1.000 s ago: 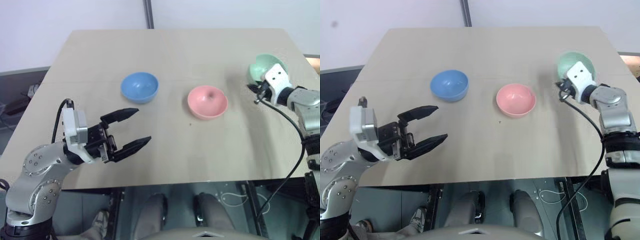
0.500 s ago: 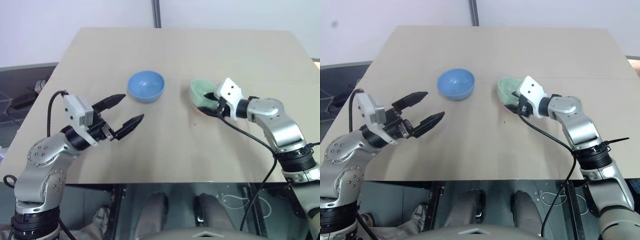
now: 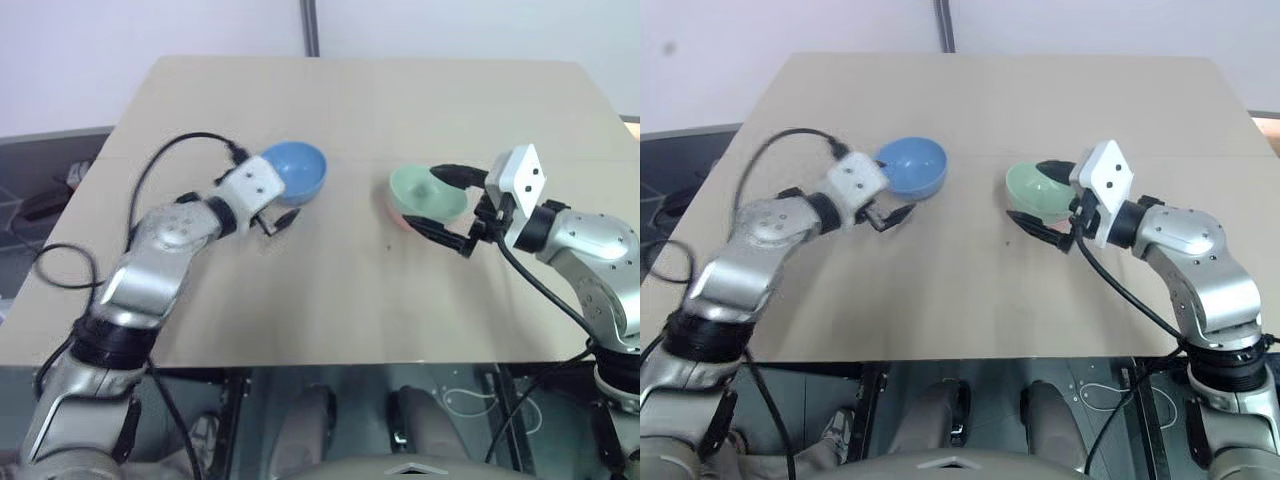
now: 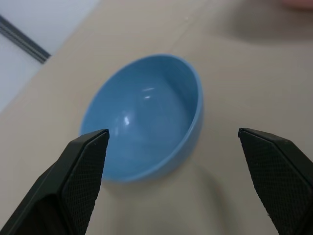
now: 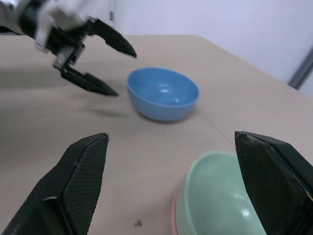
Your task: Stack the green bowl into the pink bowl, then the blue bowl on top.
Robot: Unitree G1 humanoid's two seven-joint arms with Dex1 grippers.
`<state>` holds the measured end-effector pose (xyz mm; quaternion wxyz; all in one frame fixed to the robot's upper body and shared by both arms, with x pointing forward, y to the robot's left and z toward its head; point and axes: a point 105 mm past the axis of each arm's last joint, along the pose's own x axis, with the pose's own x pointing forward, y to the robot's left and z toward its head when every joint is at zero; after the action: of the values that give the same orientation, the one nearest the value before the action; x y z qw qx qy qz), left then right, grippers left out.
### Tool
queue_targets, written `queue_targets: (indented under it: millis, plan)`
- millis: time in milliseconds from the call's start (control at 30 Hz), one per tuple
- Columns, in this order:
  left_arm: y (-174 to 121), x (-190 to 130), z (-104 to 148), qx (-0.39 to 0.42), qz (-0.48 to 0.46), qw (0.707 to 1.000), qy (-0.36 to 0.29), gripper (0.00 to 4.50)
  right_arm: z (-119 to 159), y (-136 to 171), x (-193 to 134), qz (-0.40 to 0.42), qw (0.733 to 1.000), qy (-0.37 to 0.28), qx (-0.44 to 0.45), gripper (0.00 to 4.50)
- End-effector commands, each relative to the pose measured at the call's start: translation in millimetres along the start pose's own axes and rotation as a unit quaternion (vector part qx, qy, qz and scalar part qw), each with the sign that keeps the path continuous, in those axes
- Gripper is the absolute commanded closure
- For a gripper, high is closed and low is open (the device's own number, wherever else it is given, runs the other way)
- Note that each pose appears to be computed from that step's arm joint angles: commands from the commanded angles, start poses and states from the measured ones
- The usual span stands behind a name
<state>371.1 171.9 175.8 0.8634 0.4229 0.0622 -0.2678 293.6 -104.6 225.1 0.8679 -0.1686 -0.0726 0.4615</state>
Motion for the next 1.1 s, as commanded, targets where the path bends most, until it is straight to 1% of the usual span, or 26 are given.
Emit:
queue_targets:
  millis: [33,67,133,267,300,333,367,400,467,500,533,567,600,633,700,767,833,967,1067,1100]
  plan:
    - [-3.0,27.5,3.1,0.097,-0.012,0.995,0.01,0.26,13.4,3.6,-5.9,-0.02,1.0,-0.018,-0.016,0.01]
    - [-6.6,34.0,3.0,0.117,-0.024,0.993,0.01,0.53,13.7,3.7,-8.1,-0.028,0.999,-0.017,-0.017,0.0]
    - [-9.6,40.0,3.3,0.134,-0.038,0.99,0.006,1.32,14.6,3.8,-11.2,-0.039,0.999,-0.015,-0.019,0.0]
    - [-7.2,45.3,8.4,0.148,-0.042,0.988,-0.009,3.2,12.8,4.5,-20.1,-0.057,0.998,-0.002,-0.025,0.0]
    - [-6.5,45.7,8.8,0.148,-0.042,0.988,-0.01,3.39,11.8,4.8,-21.5,-0.06,0.998,0.001,-0.027,0.0]
    - [-6.0,45.8,9.8,0.152,-0.041,0.987,-0.013,3.95,10.9,4.7,-22.9,-0.065,0.997,0.004,-0.028,0.0]
    - [-4.8,45.4,12.5,0.157,-0.038,0.987,-0.02,4.39,10.3,4.7,-24.3,-0.069,0.997,0.006,-0.028,0.0]
    - [-3.5,44.7,15.2,0.16,-0.034,0.986,-0.026,4.46,10.0,4.6,-25.4,-0.072,0.997,0.007,-0.028,0.0]
    - [-3.8,41.9,22.3,0.169,-0.041,0.984,-0.042,4.46,9.5,4.1,-27.7,-0.079,0.996,0.009,-0.027,0.0]
    - [-4.1,39.9,27.9,0.169,-0.047,0.983,-0.054,4.46,9.0,3.5,-29.1,-0.083,0.996,0.01,-0.027,0.0]
    - [-4.6,37.1,39.3,0.166,-0.054,0.982,-0.077,4.46,7.7,2.2,-31.6,-0.089,0.996,0.014,-0.027,0.0]
    - [-6.1,33.4,57.2,0.153,-0.066,0.98,-0.111,4.46,6.0,0.4,-35.6,-0.098,0.995,0.018,-0.027,0.0]
    - [-7.2,30.5,68.9,0.144,-0.076,0.977,-0.135,4.46,4.9,-0.7,-38.1,-0.104,0.994,0.022,-0.027,0.0]
    - [-9.9,26.0,88.1,0.139,-0.095,0.971,-0.173,4.46,3.1,-2.6,-42.7,-0.115,0.993,0.027,-0.025,0.0]
    - [-14.7,17.6,124.9,0.131,-0.134,0.953,-0.238,4.46,-1.5,-4.6,-53.8,-0.141,0.989,0.04,-0.02,0.0]
    - [-20.5,12.1,151.6,0.14,-0.17,0.933,-0.284,4.46,-5.8,-3.8,-63.5,-0.161,0.985,0.054,-0.019,0.0]
    - [-24.7,15.8,167.0,0.153,-0.192,0.921,-0.302,4.46,-8.8,-2.1,-72.1,-0.18,0.981,0.066,-0.019,0.0]
    - [-35.4,34.4,181.8,0.185,-0.227,0.906,-0.307,4.46,-10.1,3.7,-80.4,-0.206,0.975,0.076,-0.019,0.0]
    - [-49.9,45.7,181.5,0.211,-0.26,0.892,-0.305,3.3,-8.3,8.1,-84.0,-0.218,0.972,0.079,-0.022,0.0]
    - [-53.1,47.2,181.4,0.214,-0.267,0.888,-0.308,2.81,-7.7,8.9,-85.1,-0.221,0.972,0.079,-0.022,0.0]
